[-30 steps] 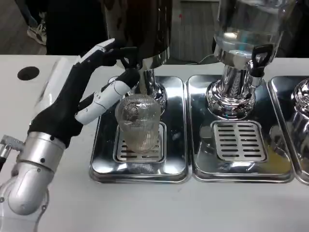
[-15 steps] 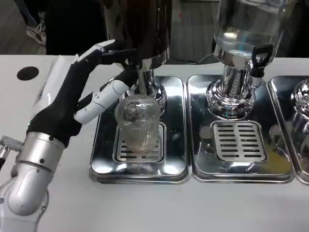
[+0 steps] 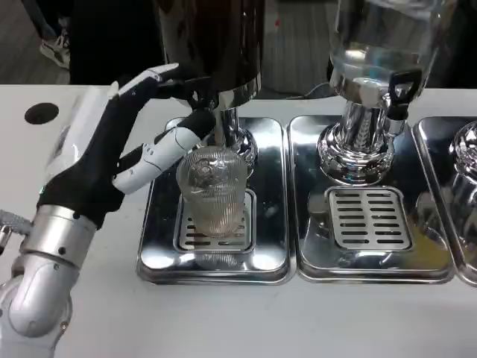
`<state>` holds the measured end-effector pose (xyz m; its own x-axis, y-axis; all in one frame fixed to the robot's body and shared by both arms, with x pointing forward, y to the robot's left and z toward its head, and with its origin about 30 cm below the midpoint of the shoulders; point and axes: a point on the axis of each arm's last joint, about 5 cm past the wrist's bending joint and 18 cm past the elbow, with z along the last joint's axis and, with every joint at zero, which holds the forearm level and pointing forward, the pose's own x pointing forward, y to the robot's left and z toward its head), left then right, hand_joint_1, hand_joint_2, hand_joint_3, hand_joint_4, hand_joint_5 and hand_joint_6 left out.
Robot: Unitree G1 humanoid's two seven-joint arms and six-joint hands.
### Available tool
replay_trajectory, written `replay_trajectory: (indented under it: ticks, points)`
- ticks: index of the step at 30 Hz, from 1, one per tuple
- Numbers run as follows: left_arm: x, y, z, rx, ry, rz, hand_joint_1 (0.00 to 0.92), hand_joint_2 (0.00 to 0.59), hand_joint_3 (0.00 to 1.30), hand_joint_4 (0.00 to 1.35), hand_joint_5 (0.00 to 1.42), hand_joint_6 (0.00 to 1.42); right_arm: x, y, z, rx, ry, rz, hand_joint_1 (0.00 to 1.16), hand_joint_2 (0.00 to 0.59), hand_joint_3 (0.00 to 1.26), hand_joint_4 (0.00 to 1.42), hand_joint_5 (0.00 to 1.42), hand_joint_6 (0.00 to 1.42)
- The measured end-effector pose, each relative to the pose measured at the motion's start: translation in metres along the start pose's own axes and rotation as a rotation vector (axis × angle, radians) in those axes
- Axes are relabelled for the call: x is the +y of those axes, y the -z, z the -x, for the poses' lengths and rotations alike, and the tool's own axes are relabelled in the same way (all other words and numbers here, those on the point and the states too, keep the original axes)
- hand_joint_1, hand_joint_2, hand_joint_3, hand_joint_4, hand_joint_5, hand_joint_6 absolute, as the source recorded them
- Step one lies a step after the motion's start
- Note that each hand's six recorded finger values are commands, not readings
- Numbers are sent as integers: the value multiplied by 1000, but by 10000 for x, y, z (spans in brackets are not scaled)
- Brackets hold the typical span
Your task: Grasp the cup under the faucet to collect the drink, then remove the cup.
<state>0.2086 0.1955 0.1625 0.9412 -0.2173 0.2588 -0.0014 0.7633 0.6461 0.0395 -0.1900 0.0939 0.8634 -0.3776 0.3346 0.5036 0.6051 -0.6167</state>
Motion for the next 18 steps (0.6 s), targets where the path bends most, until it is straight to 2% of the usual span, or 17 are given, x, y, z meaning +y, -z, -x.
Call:
replay_trajectory:
  ticks: [18]
  points:
    - [51,-74,-32,-19,28,-113,0,65,320,351,219,0,-15,0,17,0,4,-8,693,517,398,394,302,196]
